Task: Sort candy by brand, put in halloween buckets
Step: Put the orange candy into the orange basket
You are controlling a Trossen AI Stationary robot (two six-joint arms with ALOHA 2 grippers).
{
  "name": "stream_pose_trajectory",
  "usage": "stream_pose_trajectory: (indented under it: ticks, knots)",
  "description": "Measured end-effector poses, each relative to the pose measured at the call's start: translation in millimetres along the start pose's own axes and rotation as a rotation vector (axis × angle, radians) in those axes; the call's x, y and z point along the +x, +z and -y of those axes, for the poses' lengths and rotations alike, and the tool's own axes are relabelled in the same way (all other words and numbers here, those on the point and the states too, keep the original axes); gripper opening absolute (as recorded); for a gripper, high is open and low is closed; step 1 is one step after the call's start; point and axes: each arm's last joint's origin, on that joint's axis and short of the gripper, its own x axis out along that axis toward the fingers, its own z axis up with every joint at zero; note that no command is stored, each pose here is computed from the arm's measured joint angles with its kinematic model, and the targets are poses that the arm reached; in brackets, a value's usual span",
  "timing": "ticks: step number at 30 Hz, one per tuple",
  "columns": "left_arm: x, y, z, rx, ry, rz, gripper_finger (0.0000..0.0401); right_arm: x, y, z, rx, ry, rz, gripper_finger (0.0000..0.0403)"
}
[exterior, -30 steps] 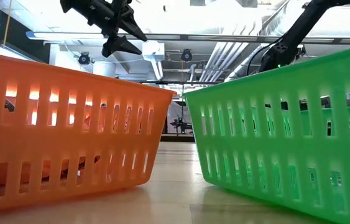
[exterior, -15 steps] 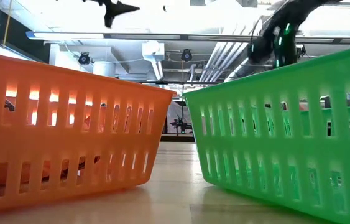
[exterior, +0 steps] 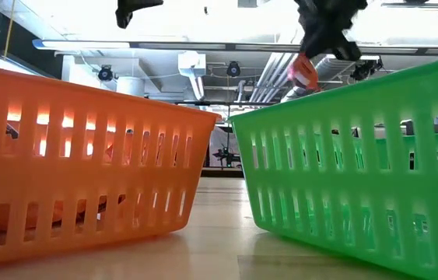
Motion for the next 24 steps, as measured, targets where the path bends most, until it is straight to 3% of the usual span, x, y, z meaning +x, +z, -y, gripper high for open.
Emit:
stream_pose_trajectory:
  ticks: [7, 14, 24]
  knots:
    - [14.2, -8.5, 26.9, -0.095, -0.122, -0.029, 0.0204, 68.6, -72.8, -88.8, -0.21, 0.219, -0.123, 0.0]
    - [20.2, -12.8, 55.4, -0.171, -0.193, 0.017, 0.0204, 114.3, -144.0, -158.9, -0.318, 0.567, -0.103, 0.0]
    - [20.7, -14.2, 63.6, -0.2, -0.158, 0.065, 0.0204, 157.0, -163.9, -203.1, -0.46, 0.608, -0.087, 0.0]
